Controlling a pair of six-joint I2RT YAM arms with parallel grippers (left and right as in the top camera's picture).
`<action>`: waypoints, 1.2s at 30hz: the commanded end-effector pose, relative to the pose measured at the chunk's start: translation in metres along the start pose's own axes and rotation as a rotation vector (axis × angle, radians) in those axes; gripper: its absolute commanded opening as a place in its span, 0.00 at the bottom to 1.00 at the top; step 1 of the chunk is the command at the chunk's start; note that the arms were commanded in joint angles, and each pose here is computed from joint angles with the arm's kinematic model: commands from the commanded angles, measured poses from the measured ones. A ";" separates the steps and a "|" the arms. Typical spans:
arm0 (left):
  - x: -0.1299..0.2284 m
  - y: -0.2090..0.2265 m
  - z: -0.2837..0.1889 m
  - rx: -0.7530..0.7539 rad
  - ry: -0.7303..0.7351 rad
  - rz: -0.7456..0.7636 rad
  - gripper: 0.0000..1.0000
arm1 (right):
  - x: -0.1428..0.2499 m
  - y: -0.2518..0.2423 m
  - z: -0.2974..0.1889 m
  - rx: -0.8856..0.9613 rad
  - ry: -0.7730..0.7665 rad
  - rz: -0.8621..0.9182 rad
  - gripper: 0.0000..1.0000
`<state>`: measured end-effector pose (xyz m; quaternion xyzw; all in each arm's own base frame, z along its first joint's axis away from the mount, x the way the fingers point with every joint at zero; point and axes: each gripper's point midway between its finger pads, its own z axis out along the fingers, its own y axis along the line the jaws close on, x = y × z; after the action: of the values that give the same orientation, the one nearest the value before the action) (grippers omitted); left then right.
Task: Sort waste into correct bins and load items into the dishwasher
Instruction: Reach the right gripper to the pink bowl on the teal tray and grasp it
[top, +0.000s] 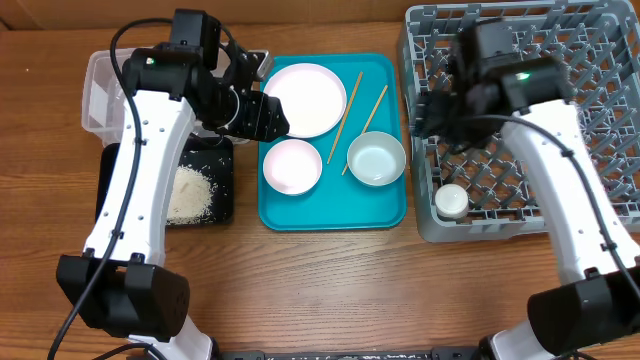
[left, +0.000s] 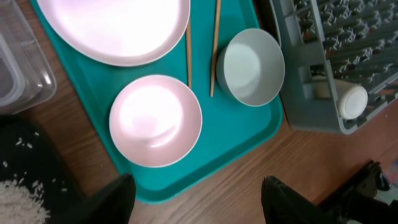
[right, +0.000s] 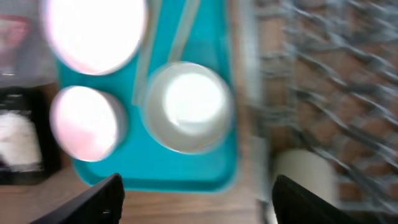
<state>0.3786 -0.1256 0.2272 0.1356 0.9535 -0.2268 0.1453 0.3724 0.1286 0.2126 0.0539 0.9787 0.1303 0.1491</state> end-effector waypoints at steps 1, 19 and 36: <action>-0.013 0.005 -0.028 -0.071 -0.066 -0.006 0.67 | 0.009 0.037 0.013 -0.062 0.010 0.004 0.75; -0.012 0.068 -0.099 -0.378 -0.176 -0.238 0.90 | 0.058 0.118 0.158 -0.059 0.169 -0.065 0.53; -0.013 0.067 -0.098 -0.378 -0.177 -0.236 1.00 | 0.072 0.111 0.205 -0.005 0.215 -0.038 0.28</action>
<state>0.3915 -0.0271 0.2752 -0.0204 0.9761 -0.0760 0.2024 0.3726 0.2969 0.0379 0.0157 0.9890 0.1406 0.0433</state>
